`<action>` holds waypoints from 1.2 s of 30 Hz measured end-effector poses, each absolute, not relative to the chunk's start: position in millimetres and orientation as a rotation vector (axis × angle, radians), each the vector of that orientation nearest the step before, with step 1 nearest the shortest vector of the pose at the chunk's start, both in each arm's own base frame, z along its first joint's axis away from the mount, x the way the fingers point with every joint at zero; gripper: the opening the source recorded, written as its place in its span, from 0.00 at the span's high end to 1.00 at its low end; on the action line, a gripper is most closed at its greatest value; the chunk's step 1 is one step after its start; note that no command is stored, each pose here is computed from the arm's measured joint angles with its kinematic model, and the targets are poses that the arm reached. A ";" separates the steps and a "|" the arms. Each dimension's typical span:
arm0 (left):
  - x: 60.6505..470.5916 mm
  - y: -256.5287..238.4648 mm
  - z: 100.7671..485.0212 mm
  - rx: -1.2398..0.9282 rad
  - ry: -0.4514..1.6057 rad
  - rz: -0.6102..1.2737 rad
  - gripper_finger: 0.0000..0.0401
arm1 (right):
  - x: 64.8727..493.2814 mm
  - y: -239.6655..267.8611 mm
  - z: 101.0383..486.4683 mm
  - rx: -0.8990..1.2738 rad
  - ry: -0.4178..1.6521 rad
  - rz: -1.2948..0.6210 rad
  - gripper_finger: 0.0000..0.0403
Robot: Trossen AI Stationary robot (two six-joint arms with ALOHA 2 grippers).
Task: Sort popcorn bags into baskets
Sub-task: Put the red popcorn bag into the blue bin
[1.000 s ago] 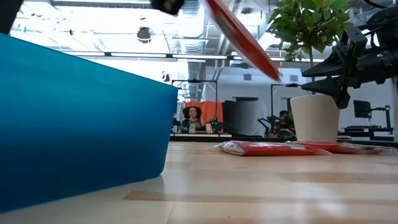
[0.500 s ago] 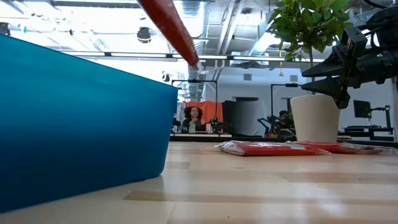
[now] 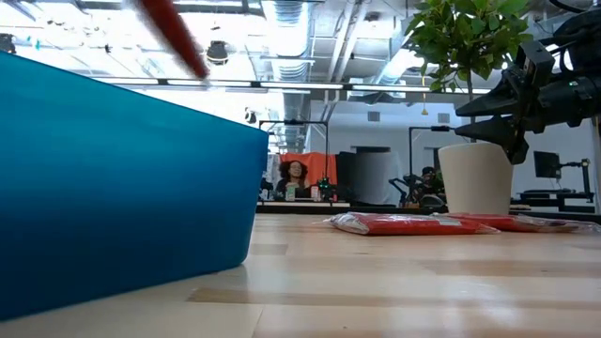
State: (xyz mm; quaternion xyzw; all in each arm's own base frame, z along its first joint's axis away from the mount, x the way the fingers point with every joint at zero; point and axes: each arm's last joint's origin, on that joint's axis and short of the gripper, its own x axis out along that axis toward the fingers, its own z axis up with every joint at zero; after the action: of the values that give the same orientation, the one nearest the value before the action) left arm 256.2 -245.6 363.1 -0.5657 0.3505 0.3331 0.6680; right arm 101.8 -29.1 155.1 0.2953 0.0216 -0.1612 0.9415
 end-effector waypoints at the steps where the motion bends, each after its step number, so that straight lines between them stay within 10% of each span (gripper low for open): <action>1: 253.2 -248.9 359.8 -1.272 0.797 0.756 1.00 | 101.8 -29.1 155.1 0.602 0.044 -0.329 0.52; 26: 256.9 -270.4 269.0 -1.302 0.846 0.728 0.99 | 101.8 -29.1 155.0 0.605 0.043 -0.329 0.50; 36: 263.9 -261.5 268.1 -1.289 0.864 0.753 0.67 | 101.8 -29.1 155.2 0.605 0.043 -0.329 0.51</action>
State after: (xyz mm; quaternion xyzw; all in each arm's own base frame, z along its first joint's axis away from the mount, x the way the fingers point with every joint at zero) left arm 263.9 -261.5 268.1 -0.5677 0.3803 0.3316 0.6505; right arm 101.8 -29.1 155.2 0.2967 0.0208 -0.1610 0.9411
